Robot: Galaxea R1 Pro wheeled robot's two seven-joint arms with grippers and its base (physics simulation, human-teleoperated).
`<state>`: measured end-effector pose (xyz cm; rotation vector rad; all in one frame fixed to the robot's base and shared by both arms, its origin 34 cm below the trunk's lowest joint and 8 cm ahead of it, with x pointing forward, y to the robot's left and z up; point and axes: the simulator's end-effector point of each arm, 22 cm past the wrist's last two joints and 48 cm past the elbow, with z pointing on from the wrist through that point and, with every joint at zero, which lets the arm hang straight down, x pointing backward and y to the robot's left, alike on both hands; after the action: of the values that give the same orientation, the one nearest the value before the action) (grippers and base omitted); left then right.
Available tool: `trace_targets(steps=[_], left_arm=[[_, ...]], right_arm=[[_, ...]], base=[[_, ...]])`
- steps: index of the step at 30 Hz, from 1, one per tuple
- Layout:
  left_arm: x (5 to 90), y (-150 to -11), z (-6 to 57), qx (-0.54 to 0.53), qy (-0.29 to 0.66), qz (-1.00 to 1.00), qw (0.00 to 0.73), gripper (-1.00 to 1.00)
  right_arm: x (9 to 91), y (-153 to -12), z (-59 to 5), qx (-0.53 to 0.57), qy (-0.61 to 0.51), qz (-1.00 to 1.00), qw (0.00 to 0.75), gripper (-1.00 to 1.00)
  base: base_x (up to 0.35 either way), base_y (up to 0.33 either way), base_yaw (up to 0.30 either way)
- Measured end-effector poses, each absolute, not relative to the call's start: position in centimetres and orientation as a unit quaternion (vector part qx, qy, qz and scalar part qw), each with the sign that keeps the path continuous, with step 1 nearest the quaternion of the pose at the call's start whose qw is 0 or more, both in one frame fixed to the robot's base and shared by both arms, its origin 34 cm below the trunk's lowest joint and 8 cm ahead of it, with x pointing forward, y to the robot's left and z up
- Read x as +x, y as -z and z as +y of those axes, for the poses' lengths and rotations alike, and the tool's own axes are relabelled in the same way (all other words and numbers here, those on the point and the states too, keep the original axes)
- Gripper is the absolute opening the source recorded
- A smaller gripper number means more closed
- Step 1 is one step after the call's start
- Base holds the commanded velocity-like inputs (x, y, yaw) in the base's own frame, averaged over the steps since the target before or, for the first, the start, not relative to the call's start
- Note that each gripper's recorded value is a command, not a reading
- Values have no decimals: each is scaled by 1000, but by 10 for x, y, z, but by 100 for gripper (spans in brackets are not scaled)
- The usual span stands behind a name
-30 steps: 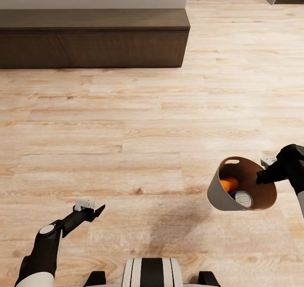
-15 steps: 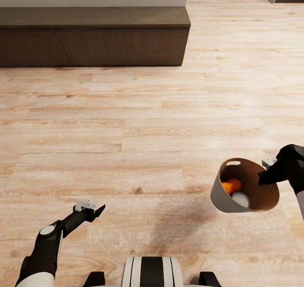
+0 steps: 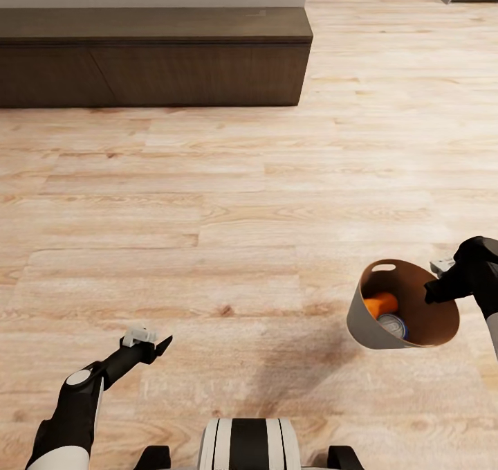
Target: Put the three can of soda from the living room inside the tash can in the kitchen.
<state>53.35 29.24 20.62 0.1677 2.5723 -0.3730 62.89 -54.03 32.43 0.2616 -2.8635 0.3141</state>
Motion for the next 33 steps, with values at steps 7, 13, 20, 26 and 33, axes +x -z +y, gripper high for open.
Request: trace_targets(steps=[7, 13, 20, 26, 33], left_arm=[[530, -193, 293, 63, 138, 952, 266, 100], [530, -191, 293, 63, 138, 952, 267, 100], [528, -186, 292, 63, 138, 952, 266, 100], [525, -173, 292, 63, 137, 952, 266, 100], [524, -166, 294, 63, 135, 952, 267, 100]], right_arm=[[625, -311, -541, 89, -109, -982, 124, -100], [625, -309, -541, 88, -108, -982, 124, -100], [624, -305, -542, 88, -108, -982, 124, -100], [620, -291, -541, 89, -108, -982, 124, -100], [619, -285, -543, 89, -110, -982, 124, -100]], base=[[0, 0, 0], [0, 0, 0], [0, 0, 0], [0, 0, 0], [0, 0, 0]])
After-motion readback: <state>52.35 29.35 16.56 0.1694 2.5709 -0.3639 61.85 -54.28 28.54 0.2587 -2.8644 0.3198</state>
